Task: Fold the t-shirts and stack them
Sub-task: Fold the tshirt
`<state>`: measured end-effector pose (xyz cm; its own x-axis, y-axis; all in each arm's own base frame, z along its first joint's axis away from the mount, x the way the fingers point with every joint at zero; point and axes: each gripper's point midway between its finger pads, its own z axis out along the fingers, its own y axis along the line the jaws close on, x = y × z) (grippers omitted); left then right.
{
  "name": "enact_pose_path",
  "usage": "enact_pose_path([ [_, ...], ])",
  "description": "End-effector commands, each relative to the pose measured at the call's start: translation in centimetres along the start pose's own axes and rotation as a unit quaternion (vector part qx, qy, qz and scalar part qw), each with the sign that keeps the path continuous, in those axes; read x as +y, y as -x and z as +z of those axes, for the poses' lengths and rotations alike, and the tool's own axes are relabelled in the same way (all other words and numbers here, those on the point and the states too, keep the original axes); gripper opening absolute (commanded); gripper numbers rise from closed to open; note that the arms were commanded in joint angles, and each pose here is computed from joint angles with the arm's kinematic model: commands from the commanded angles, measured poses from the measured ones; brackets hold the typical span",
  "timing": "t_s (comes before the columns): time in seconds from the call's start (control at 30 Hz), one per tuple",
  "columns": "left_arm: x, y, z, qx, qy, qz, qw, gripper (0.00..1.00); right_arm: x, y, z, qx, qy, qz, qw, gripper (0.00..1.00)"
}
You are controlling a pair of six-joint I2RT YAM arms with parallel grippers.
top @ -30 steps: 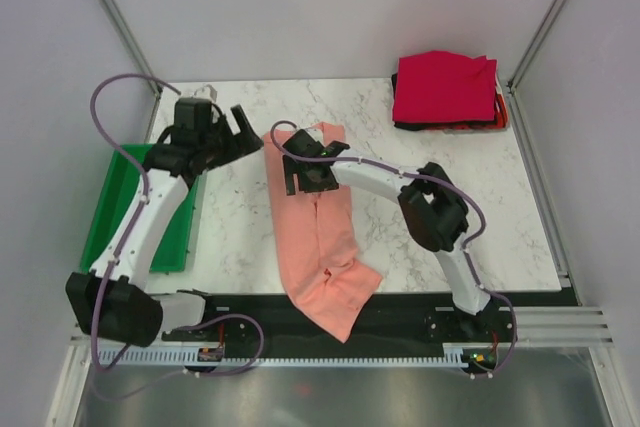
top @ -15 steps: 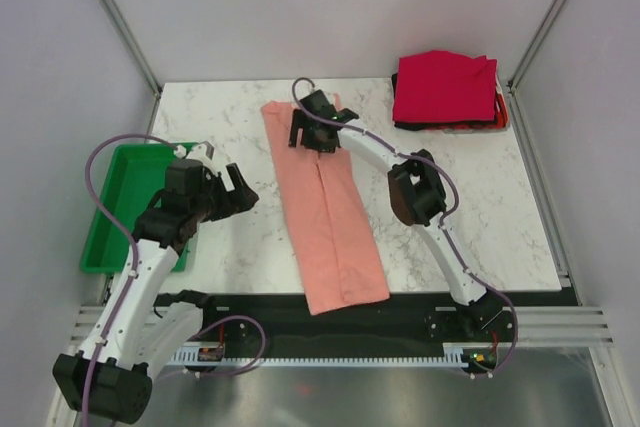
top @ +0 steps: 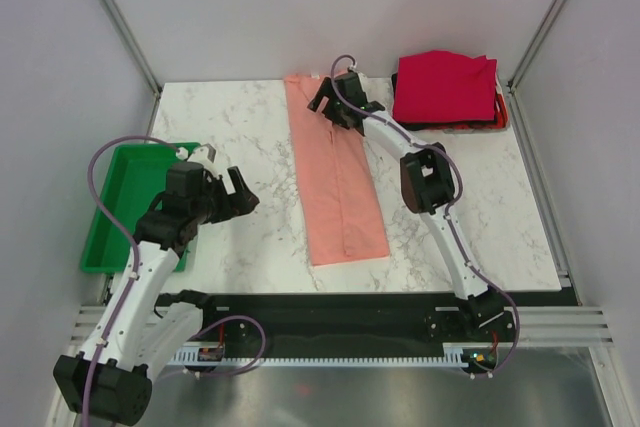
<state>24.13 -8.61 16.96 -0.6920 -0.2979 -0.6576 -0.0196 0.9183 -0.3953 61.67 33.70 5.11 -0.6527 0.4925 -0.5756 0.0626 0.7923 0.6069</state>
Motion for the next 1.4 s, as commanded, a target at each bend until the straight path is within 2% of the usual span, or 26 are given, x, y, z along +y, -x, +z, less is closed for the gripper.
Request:
enact_pose_path([
  [0.0,-0.5,0.4,-0.1,-0.011,-0.018,0.025,0.999,0.96,-2.9,-7.3,0.5,0.090,-0.043,-0.013,0.995,0.98],
  [0.27,-1.0,0.4,-0.3,-0.018,-0.031,0.019,0.999,0.96,3.0,-1.5,-6.5,0.060,-0.005,-0.044,0.997,0.98],
  [0.33,-1.3,0.1,-0.2,-0.017,-0.035,0.008,0.999,0.95,4.2,0.3,-9.6,0.049,0.001,-0.061,0.997,0.98],
  [0.47,-3.2,-3.3,1.4,0.036,-0.049,0.000,0.998,0.91,4.0,1.1,-17.8,0.046,-0.002,-0.089,0.995,0.98],
  [0.57,-3.8,-6.7,3.1,0.074,-0.043,-0.011,0.996,0.90,1.5,-0.6,-21.8,0.059,-0.021,-0.103,0.993,0.98],
  [0.6,-3.3,-8.5,3.8,0.094,-0.033,-0.027,0.995,0.89,-1.0,-2.7,-24.4,0.078,-0.037,-0.107,0.991,0.98],
  [0.67,-4.2,-9.7,4.4,0.097,-0.052,-0.033,0.993,0.88,-5.7,-5.9,-27.8,0.098,-0.074,-0.110,0.986,0.98],
  [0.73,-4.3,-11.2,5.4,0.106,-0.059,-0.051,0.991,0.87,-8.6,-8.2,-29.8,0.110,-0.093,-0.107,0.984,0.98],
  [0.77,-4.9,-12.0,5.4,0.114,-0.066,-0.057,0.990,0.86,-11.3,-10.3,-31.5,0.119,-0.109,-0.100,0.982,0.96],
  [0.9,-5.5,-14.9,6.2,0.142,-0.061,-0.061,0.986,0.84,-15.7,-14.5,-34.8,0.138,-0.125,-0.083,0.979,0.87],
  [1.0,-6.2,-17.1,6.3,0.158,-0.059,-0.056,0.984,0.84,-17.6,-17.0,-36.7,0.146,-0.118,-0.056,0.981,0.80],
  [1.03,-6.7,-18.1,6.0,0.168,-0.066,-0.048,0.982,0.84,-16.8,-17.5,-37.1,0.150,-0.088,-0.046,0.984,0.78],
  [1.07,-6.2,-18.3,6.5,0.160,-0.051,-0.057,0.984,0.84,-17.9,-19.1,-37.4,0.164,-0.090,-0.038,0.982,0.77],
  [1.23,-6.1,-19.9,7.0,0.164,-0.051,-0.075,0.982,0.81,-17.4,-21.4,-36.9,0.185,-0.047,-0.026,0.981,0.76],
  [1.37,-6.4,-20.1,7.1,0.166,-0.048,-0.071,0.982,0.75,-17.9,-23.0,-36.8,0.211,-0.053,-0.021,0.976,0.70],
])
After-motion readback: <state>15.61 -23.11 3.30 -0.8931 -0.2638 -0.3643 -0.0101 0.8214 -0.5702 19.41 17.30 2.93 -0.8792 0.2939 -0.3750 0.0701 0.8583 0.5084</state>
